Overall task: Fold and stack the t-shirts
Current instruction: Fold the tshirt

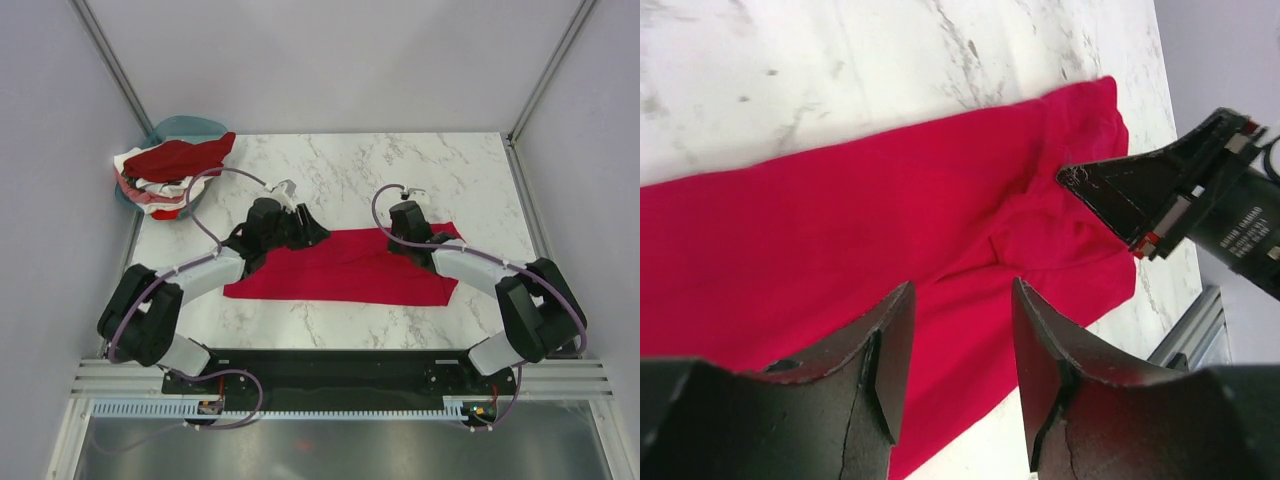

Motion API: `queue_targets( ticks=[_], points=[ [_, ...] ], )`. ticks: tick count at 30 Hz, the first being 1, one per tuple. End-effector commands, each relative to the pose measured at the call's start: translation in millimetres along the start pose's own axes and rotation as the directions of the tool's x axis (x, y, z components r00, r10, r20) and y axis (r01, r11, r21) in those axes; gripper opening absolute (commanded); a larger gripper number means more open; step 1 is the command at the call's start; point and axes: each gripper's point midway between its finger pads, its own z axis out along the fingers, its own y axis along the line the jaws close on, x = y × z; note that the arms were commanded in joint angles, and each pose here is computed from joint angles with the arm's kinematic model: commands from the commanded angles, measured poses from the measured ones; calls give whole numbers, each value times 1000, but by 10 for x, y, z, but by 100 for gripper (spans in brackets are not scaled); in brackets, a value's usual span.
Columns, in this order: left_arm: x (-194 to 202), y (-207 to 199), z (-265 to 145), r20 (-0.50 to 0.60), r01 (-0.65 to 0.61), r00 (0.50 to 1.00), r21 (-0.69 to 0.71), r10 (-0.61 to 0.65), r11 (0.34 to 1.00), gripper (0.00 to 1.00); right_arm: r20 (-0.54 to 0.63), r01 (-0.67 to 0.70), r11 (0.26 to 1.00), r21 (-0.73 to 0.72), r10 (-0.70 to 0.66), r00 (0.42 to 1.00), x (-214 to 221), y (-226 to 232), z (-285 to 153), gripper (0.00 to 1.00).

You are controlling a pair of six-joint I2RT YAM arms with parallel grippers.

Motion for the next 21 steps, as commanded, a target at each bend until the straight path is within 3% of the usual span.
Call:
queue_targets(
  ticks=[1, 6, 7, 10, 13, 16, 21],
  points=[
    [-44, -277, 300, -11, -62, 998, 96, 63, 994, 50, 63, -31, 998, -61, 35, 997, -133, 89, -161, 0],
    [-5, -567, 690, -89, -61, 993, 175, 77, 983, 47, 62, -40, 989, -145, 49, 997, -5, 179, -362, 5],
    [-18, -584, 736, -93, -62, 992, 182, 80, 981, 48, 73, -41, 985, -165, 54, 996, -14, 203, -429, 17],
    [-28, -626, 912, -110, -66, 990, 204, 90, 977, 47, 104, -74, 976, -204, 97, 990, -35, 208, -603, 22],
    [10, -685, 1055, -132, -66, 986, 242, 100, 968, 47, 217, -121, 972, -203, 165, 962, -208, 55, -830, 46],
    [150, -790, 1182, -158, -97, 977, 278, 145, 956, 47, 304, -157, 970, -185, 209, 929, -336, -86, -943, 55],
    [414, -948, 1350, -201, -140, 958, 296, 205, 945, 46, 283, -189, 979, -79, 204, 937, -342, -223, -801, 51]
  ],
)
